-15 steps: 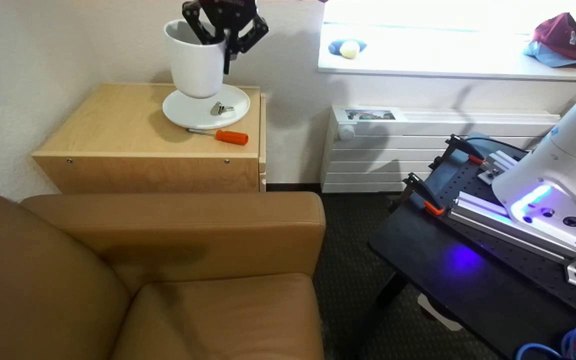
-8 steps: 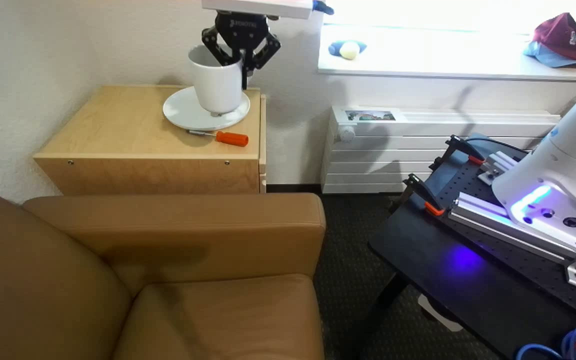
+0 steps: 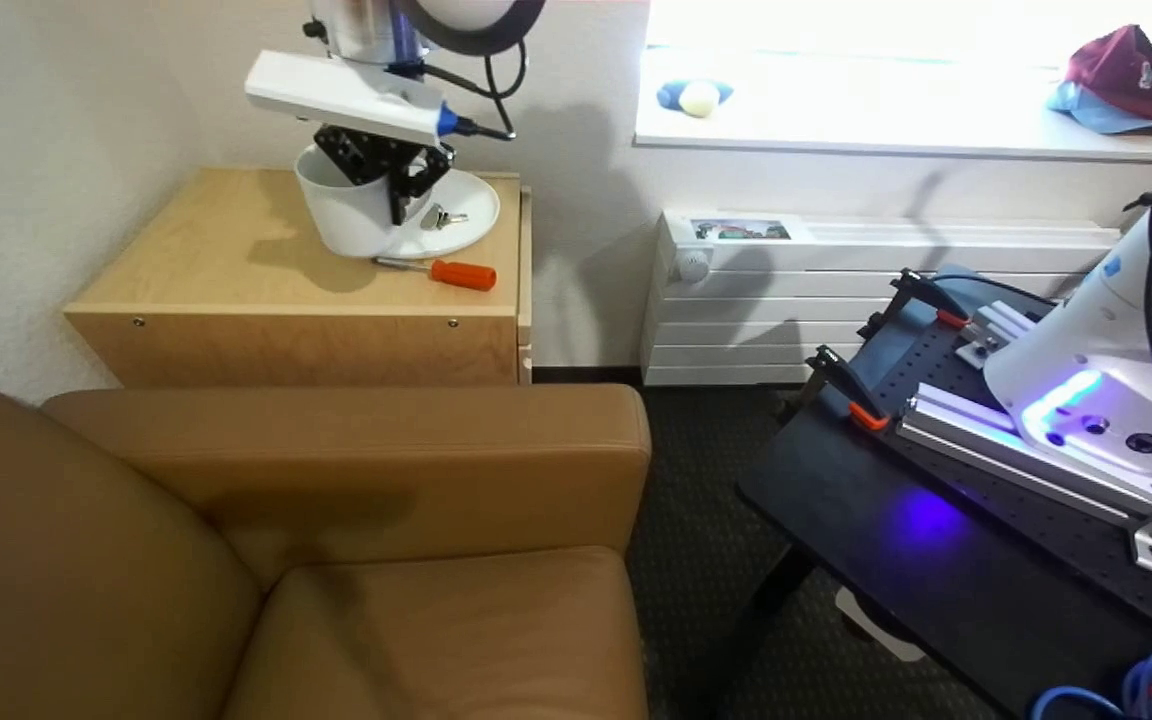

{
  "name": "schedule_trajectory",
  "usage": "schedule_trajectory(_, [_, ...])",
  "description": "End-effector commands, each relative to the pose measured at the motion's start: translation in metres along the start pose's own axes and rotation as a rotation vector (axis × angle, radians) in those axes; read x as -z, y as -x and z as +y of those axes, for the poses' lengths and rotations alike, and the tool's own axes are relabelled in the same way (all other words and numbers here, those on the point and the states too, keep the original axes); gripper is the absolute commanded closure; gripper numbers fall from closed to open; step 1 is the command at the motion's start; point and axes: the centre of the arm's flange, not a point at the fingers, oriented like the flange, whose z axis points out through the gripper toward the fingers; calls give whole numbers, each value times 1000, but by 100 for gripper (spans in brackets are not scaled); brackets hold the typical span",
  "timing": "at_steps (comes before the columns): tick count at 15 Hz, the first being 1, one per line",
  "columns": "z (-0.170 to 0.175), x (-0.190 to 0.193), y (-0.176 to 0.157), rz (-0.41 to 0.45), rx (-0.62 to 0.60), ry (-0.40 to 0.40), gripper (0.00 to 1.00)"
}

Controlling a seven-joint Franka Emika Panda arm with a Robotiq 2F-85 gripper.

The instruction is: Move the cup from the window sill to the top of the cabinet

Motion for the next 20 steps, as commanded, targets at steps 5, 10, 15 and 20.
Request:
schedule_trajectory(5, [-43, -10, 5, -6, -102, -67, 95])
schedule_trajectory(10, [-60, -51, -21, -7, -214, 25, 99])
schedule_trajectory(15, [-88, -70, -61, -125, -475, 92, 99])
schedule_trajectory(20, [-91, -72, -47, -147, -539, 77, 99])
